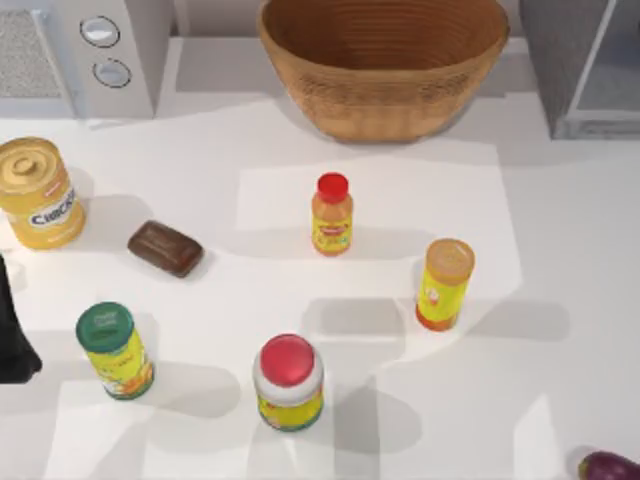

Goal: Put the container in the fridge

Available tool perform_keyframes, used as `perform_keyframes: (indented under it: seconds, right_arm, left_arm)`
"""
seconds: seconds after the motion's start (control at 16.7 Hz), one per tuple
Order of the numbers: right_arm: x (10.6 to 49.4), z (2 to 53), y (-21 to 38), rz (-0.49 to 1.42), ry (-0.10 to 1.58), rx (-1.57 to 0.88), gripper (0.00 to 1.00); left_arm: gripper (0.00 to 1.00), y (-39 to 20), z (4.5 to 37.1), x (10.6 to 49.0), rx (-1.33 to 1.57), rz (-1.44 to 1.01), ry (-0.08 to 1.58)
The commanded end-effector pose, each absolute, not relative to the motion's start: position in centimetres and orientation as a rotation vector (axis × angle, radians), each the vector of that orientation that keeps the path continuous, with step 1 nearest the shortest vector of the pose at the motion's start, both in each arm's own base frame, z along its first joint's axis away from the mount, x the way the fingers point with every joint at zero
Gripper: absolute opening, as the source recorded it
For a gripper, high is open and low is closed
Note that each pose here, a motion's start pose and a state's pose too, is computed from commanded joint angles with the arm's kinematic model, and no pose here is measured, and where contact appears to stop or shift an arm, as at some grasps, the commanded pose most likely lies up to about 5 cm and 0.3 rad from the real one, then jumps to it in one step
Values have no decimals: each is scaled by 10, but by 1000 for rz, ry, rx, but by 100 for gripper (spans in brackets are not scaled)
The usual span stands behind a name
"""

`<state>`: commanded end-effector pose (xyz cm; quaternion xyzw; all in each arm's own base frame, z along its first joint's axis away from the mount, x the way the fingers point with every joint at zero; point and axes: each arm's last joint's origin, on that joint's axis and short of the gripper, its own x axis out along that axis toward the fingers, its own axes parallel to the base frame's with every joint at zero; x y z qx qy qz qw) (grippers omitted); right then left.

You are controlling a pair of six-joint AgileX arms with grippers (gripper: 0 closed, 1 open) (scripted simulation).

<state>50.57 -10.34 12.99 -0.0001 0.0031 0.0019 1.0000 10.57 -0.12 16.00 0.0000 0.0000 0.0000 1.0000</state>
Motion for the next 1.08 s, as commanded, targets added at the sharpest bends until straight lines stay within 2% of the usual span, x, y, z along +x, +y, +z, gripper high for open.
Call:
perform_keyframes:
  seconds: [0.72,1.08]
  right_arm:
    - [506,130,-103,4,6,0,98]
    - [506,130,-103,4,6,0,100]
  left_arm:
    - [100,-1,160,106,0,0,0]
    - [100,-1,160,106,0,0,0]
